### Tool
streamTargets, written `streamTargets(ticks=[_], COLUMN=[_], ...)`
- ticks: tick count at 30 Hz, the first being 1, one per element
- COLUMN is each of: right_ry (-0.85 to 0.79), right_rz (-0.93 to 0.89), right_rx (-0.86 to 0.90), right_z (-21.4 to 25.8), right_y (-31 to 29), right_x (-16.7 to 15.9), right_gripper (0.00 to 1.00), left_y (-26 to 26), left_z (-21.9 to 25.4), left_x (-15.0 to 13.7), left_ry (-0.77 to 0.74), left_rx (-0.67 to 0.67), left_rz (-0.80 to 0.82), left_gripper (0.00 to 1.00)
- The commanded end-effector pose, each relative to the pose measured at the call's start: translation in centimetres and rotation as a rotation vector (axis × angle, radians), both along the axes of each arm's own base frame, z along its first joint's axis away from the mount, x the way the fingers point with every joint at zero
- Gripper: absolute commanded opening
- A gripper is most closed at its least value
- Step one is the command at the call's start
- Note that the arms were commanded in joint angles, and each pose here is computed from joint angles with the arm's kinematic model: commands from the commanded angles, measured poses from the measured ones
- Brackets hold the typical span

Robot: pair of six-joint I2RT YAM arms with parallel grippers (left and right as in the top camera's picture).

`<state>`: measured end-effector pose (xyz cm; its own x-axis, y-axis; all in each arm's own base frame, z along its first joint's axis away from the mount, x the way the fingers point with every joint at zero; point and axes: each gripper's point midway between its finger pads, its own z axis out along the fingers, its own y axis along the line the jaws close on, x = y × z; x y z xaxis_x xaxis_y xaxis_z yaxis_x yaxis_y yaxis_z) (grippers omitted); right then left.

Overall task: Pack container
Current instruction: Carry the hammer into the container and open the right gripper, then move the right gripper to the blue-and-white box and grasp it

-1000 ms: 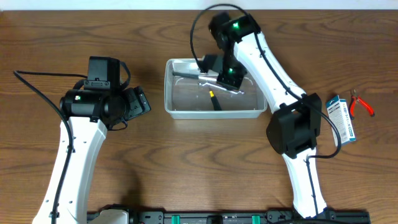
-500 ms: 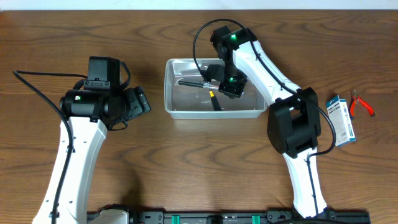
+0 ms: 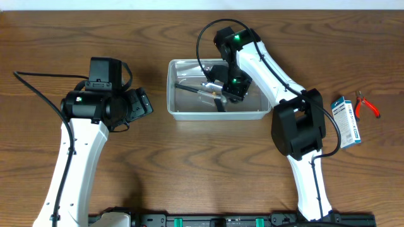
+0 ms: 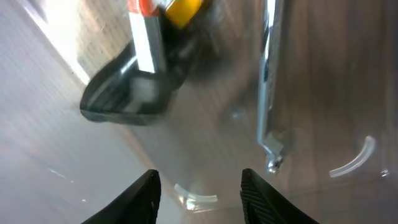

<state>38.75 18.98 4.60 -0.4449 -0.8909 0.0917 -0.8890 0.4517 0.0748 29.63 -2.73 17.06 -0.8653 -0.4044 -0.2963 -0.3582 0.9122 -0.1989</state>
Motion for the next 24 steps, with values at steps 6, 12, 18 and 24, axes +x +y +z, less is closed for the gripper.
streamTargets(ticks=[6, 12, 18, 24], right_ry=[-0.104, -0.318, -0.491, -0.51], right_rz=[-0.144, -0.416, -0.7, -0.878], right_rx=[-0.001, -0.025, 0.011, -0.031], right_z=[5.1, 13.2, 21.0, 23.1], right_y=[-1.2, -6.6, -15.3, -22.9], right_x=[0.8, 2.0, 1.1, -1.3], right_gripper=[0.47, 0.61, 0.73, 0.76], left_y=[0.2, 0.2, 0.2, 0.1], left_z=[-0.4, -0.3, -0.3, -0.2], left_x=[-0.1, -0.1, 0.1, 0.2], left_ry=[0.011, 0.009, 0.0, -0.003], left_rx=[0.019, 0.018, 0.018, 0.018], left_rz=[-0.014, -0.014, -0.014, -0.013], left_gripper=[0.87, 0.87, 0.87, 0.87])
